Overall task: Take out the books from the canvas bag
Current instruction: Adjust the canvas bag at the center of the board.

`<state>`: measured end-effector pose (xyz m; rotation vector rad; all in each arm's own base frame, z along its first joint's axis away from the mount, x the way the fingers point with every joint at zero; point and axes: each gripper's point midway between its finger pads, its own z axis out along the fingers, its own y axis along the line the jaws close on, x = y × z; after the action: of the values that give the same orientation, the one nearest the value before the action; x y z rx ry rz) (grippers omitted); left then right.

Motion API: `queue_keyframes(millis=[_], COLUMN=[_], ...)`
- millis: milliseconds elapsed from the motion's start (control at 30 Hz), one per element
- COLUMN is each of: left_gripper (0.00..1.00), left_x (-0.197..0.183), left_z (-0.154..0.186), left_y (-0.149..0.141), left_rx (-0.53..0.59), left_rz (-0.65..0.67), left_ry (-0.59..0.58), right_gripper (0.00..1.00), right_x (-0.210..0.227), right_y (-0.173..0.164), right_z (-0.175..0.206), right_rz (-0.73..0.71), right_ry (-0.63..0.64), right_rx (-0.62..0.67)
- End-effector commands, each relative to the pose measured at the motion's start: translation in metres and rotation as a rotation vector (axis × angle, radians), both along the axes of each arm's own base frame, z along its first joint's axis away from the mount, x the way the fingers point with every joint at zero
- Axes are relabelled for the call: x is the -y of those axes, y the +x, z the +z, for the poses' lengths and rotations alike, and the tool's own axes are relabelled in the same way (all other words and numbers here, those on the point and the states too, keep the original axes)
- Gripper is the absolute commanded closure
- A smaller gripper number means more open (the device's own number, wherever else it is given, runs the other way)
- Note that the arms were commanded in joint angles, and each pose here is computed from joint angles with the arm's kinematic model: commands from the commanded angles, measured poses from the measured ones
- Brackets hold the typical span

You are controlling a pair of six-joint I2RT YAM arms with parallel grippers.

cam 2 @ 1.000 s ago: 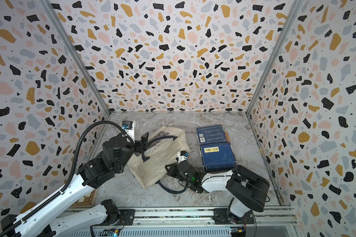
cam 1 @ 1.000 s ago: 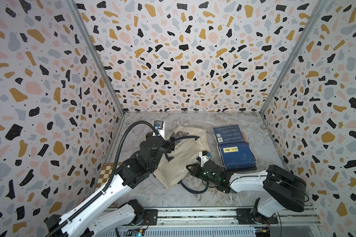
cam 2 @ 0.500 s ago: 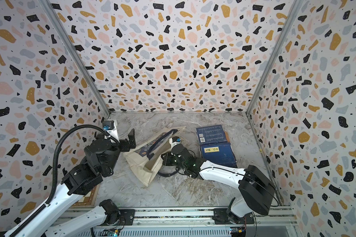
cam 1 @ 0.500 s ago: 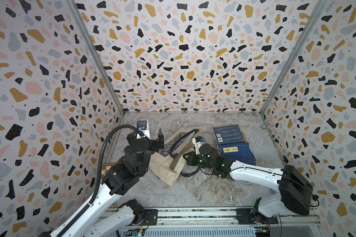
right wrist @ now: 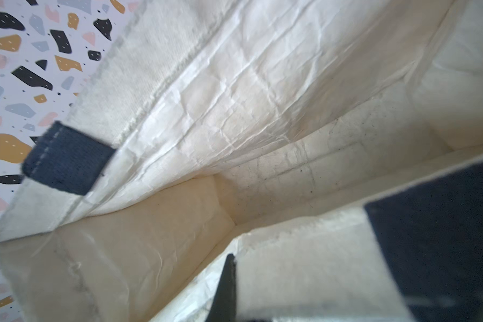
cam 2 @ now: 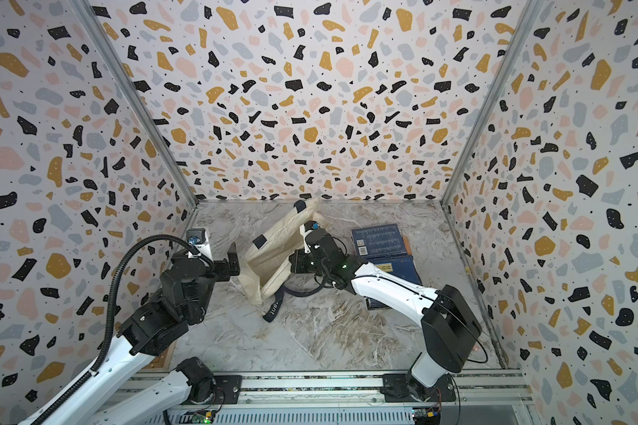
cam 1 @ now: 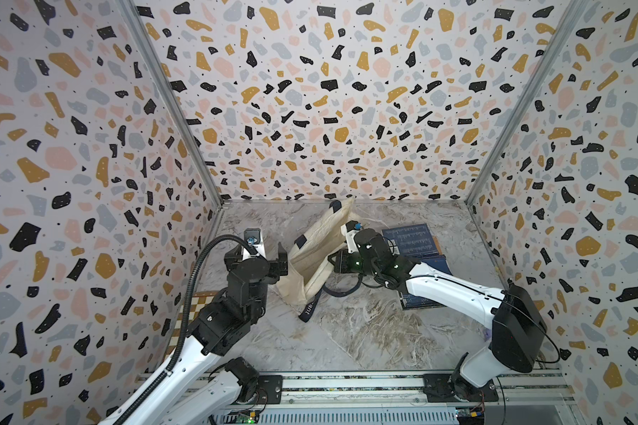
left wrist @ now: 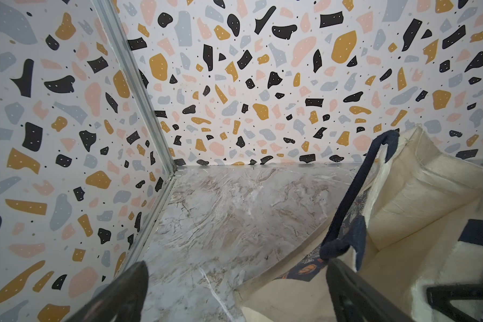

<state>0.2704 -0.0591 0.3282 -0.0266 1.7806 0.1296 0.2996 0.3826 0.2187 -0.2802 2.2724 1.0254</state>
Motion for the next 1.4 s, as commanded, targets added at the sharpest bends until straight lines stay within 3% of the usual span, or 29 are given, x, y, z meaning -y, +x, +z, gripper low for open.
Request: queue_keyframes(millis=[0, 300, 467, 767, 1367], left_gripper=[0.01, 0.01, 0.01, 0.01, 0.01], left_x=[-0.007, -0.008, -0.008, -0.005, -0.005], left_z=[0.008, 0.005, 0.002, -0.003, -0.01], left_y=[0.0, 0.001, 0.001, 0.004, 0.008], left_rx=[0.043, 0.039, 0.036, 0.021, -0.001], left_rz=[0.031, 0.033, 0.029, 0.023, 0.032], left_ry=[-0.029, -0.037, -0.039, -0.038, -0.019], right_gripper=[0.98, 0.99, 0.86, 0.56, 0.34], right_x=[0.004, 0.011, 0.012, 0.023, 0.058], right_y=[0.009, 0.029, 0.031, 0.018, -0.006], right_z=[0.022, 0.055, 0.027, 0.04, 0.084], right_rz=[-0.001, -0.028, 0.001, 0.003, -0.025], right_ry=[-0.027, -0.042, -0.081, -0.042, -0.013], right_rx=[0.036, 0.093, 0.023, 0.072, 0.186])
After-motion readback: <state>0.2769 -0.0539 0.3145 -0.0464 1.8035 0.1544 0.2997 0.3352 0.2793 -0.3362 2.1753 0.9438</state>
